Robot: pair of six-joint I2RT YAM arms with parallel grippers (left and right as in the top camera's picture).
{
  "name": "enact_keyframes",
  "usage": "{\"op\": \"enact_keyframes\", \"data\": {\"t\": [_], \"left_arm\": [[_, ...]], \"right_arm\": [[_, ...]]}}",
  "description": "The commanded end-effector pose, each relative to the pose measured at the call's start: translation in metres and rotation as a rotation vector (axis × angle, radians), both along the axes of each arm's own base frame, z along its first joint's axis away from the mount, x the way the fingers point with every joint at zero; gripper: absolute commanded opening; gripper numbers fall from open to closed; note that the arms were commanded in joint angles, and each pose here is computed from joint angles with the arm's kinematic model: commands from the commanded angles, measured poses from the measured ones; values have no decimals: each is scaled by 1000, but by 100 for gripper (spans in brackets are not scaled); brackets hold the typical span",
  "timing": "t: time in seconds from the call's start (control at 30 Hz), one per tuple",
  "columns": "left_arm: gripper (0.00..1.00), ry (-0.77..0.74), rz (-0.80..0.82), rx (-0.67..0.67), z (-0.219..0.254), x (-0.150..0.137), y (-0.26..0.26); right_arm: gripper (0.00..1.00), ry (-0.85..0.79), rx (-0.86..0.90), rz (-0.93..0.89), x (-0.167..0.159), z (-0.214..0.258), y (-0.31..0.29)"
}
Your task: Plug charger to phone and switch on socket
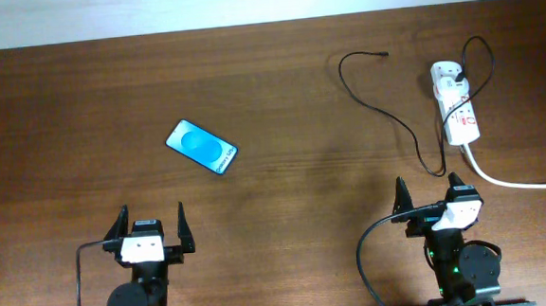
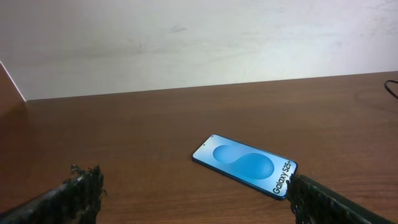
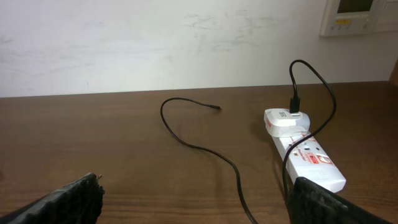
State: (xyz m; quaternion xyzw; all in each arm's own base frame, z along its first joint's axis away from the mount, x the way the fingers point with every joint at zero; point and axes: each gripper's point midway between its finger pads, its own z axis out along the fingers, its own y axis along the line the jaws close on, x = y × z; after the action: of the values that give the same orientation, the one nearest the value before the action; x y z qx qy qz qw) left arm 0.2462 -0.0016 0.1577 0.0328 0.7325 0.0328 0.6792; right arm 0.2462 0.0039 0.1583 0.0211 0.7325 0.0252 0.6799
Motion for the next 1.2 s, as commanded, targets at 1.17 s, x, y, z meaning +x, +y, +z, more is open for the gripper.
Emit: {"op": "enact_keyframes", "data": {"t": [1.17], "left_arm": [[99,6,-1,-128,0,-1,-1]], "right_arm": [[98,3,-4,20,0,-2,4]]}}
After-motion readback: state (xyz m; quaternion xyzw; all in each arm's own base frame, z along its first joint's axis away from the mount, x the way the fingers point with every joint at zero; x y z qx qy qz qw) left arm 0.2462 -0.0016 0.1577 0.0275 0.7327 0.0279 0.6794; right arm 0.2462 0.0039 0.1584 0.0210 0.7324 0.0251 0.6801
